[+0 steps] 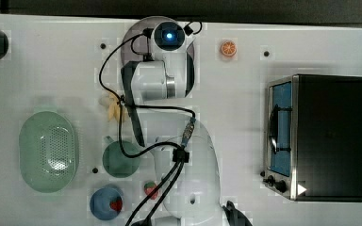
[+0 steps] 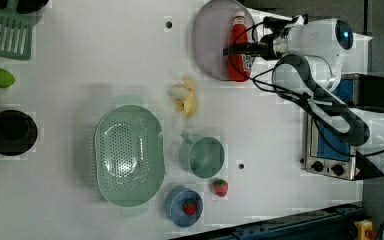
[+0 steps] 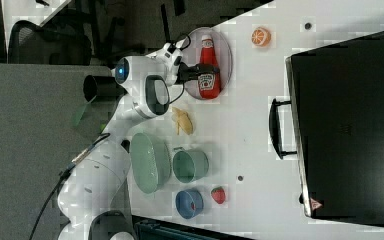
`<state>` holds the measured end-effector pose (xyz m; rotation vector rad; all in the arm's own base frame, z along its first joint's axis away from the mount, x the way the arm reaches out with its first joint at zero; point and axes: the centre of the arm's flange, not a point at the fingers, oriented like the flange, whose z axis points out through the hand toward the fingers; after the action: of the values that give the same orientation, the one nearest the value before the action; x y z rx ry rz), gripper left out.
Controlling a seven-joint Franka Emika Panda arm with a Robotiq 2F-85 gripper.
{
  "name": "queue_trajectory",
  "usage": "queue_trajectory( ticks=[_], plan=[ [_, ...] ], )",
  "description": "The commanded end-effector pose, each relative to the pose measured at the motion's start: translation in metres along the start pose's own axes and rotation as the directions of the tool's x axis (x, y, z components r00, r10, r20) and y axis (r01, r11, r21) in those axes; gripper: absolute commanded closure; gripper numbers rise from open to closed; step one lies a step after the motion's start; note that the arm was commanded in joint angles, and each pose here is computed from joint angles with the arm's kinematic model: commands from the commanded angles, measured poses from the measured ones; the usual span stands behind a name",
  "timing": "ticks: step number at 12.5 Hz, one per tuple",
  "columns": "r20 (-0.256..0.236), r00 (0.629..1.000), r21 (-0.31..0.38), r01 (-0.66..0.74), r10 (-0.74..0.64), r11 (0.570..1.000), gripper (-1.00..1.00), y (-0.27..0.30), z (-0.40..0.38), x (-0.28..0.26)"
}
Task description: Pick ketchup from plate and place it on table.
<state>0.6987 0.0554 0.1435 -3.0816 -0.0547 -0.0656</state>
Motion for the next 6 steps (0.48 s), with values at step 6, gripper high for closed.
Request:
queue_trajectory(
  ticks=[6],
  plan=[
    [-0.050,0.998,0.000,0.041,-0.041,0.999,-0.18,-0.008,-0.018,0.013]
  ],
)
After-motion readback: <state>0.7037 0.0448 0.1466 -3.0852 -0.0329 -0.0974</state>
